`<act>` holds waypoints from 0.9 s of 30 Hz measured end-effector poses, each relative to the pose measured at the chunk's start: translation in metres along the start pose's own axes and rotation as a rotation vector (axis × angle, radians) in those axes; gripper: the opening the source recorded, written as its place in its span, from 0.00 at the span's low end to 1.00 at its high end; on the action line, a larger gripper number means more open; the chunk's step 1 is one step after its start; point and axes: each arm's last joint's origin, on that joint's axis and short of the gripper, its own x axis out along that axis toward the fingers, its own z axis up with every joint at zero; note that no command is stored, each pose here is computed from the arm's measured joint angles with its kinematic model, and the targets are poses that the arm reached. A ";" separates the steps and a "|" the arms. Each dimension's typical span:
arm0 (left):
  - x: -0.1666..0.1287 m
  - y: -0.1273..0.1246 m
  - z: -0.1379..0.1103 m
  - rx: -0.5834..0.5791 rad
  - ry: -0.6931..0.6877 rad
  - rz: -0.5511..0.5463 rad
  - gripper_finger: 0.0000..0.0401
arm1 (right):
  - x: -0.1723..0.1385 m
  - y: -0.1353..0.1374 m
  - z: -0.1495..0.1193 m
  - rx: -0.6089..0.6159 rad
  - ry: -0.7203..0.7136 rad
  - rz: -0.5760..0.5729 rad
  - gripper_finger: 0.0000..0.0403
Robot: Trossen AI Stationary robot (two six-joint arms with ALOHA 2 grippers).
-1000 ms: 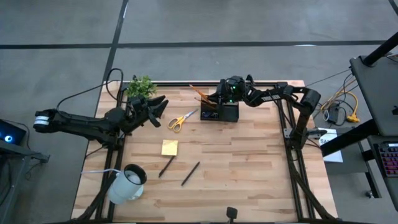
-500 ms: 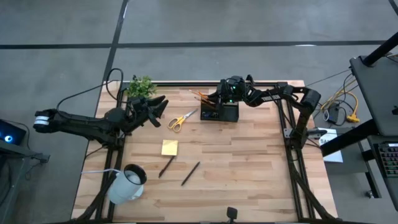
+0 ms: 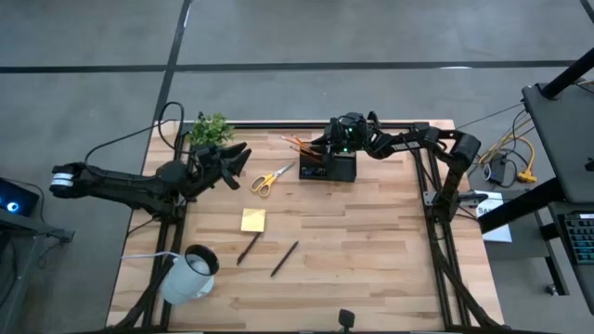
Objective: Pick and place office supplies into organizer
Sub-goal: Put the pencil into the desk organizer
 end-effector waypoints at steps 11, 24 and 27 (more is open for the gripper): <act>0.000 0.000 0.000 0.001 0.000 0.000 0.39 | -0.001 0.001 0.002 0.019 -0.007 0.001 0.17; 0.000 0.000 0.000 0.003 0.000 0.003 0.39 | -0.019 0.006 0.018 0.029 0.169 0.003 0.02; 0.000 0.000 0.000 0.003 0.000 0.003 0.39 | -0.018 0.006 0.028 -0.025 0.211 0.014 0.02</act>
